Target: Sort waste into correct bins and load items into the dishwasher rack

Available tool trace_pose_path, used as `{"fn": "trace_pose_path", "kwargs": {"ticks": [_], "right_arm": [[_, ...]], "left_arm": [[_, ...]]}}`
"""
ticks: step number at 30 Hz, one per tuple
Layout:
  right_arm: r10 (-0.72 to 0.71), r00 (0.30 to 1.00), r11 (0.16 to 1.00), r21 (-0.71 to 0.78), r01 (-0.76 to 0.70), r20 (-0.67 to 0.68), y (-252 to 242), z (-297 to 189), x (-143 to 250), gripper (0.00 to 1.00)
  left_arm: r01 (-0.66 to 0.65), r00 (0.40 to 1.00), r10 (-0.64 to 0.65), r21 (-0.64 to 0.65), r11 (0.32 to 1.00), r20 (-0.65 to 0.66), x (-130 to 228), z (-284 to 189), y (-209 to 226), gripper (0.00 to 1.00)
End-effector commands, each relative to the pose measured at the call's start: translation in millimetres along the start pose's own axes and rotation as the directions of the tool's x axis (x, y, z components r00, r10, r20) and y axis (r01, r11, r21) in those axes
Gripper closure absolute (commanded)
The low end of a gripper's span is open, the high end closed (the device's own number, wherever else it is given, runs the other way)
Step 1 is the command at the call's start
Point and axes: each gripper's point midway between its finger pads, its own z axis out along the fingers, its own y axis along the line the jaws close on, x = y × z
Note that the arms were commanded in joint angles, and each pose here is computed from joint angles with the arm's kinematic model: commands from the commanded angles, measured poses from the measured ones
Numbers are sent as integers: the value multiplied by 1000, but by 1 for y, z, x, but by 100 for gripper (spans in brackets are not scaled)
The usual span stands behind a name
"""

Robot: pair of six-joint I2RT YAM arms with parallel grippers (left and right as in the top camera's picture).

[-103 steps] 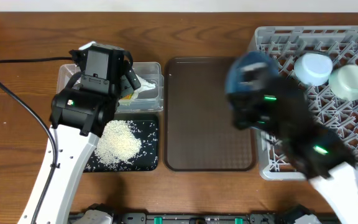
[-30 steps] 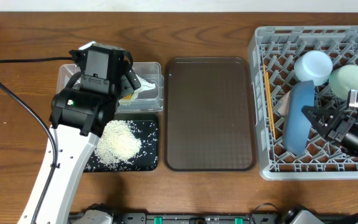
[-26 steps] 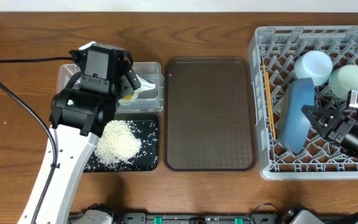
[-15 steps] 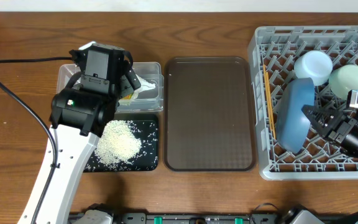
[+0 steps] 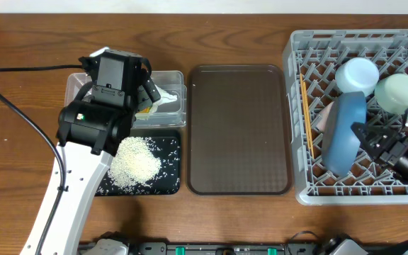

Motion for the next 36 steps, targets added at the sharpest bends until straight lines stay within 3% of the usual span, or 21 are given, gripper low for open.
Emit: {"fn": "trace_pose_path", "kwargs": {"ticks": [1, 10, 19, 31, 36], "right_arm": [[24, 1000, 993, 119, -22, -13, -23, -9, 6, 99], [34, 999, 978, 203, -39, 27, -40, -25, 1, 99], [-6, 993, 947, 319, -34, 121, -64, -57, -14, 92], [-91, 978, 931, 365, 16, 190, -74, -72, -41, 77], [-117, 964, 922, 386, 16, 239, -78, -79, -61, 64]], "left_arm": [[-13, 1000, 13, -15, 1000, 12, -3, -2, 4, 5], [-13, 1000, 13, -15, 1000, 12, -3, -2, 4, 5], [-13, 1000, 13, -15, 1000, 12, -3, -2, 4, 5], [-13, 1000, 13, -15, 1000, 12, -3, -2, 4, 5], [-13, 1000, 13, -15, 1000, 12, -3, -2, 4, 5]]}}
